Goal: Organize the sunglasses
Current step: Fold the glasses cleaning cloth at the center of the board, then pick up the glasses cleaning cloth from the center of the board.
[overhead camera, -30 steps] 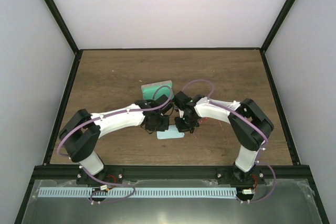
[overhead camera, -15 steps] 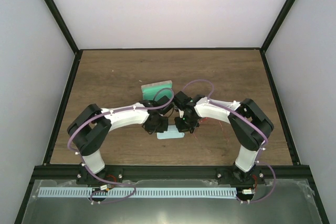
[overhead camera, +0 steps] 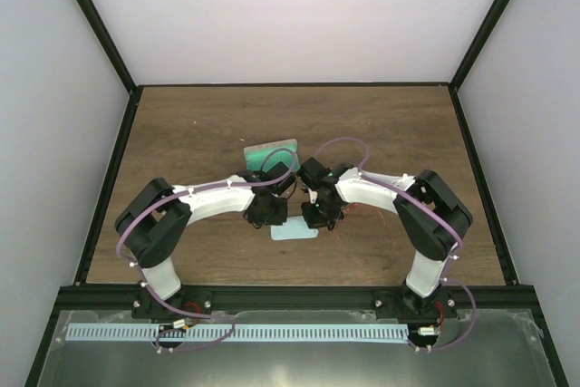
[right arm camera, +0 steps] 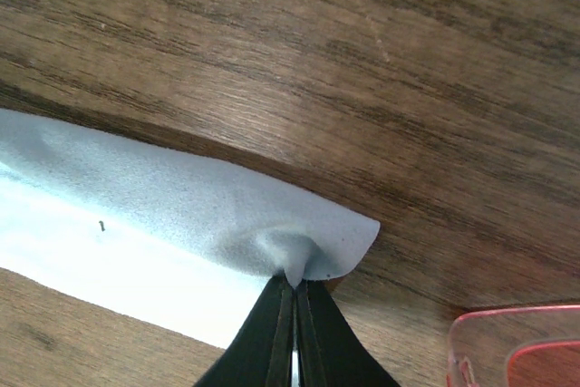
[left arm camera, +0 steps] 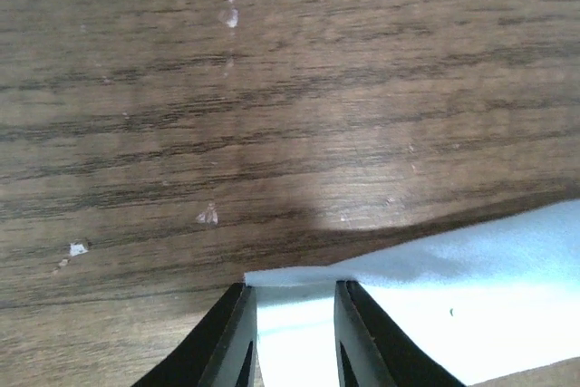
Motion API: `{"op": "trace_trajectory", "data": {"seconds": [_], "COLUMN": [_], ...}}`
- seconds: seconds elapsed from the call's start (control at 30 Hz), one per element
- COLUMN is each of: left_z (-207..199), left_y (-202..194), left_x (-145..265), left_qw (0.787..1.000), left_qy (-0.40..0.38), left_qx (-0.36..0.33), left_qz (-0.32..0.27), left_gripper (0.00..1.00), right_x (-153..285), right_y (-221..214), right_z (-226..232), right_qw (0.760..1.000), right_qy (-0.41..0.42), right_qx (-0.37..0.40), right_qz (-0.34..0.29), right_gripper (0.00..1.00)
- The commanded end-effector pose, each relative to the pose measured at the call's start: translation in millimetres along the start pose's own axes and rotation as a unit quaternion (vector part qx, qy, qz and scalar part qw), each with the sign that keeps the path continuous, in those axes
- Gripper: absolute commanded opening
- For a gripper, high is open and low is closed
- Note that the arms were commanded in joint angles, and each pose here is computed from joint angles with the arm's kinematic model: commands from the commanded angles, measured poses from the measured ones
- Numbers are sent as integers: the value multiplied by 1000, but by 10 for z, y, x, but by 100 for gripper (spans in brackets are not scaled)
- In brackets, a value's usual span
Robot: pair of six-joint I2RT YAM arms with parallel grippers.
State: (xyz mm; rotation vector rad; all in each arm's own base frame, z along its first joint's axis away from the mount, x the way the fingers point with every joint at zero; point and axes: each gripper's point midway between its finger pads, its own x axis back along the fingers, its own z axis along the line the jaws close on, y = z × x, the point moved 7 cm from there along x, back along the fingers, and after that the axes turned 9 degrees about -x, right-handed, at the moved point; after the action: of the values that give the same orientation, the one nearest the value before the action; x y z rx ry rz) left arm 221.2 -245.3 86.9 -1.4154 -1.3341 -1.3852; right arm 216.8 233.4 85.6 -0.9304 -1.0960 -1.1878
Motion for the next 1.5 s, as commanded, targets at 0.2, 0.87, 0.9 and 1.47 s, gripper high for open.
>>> {"op": "trace_trajectory", "data": {"seconds": [0.2, 0.87, 0.9, 1.47], "left_z": [24, -57, -59, -28], "left_y": [14, -199, -204, -241], "left_x": [331, -11, -26, -76], "left_qw": [1000, 999, 999, 998], "left_qy": [16, 28, 28, 34], "left_qx": [12, -13, -15, -13], "left_qz": [-24, 42, 44, 52], "left_gripper": [37, 37, 37, 10], "right_x": [-102, -110, -110, -103], "right_y": [-24, -53, -55, -52], "right_z": [-22, -37, -40, -33], "right_qw": [1000, 1000, 1000, 1000], "right_qy": [-13, -14, -14, -13], "right_qx": [4, 1, 1, 2], "right_qz": [18, 22, 22, 22], "right_gripper": [2, 2, 2, 2]}}
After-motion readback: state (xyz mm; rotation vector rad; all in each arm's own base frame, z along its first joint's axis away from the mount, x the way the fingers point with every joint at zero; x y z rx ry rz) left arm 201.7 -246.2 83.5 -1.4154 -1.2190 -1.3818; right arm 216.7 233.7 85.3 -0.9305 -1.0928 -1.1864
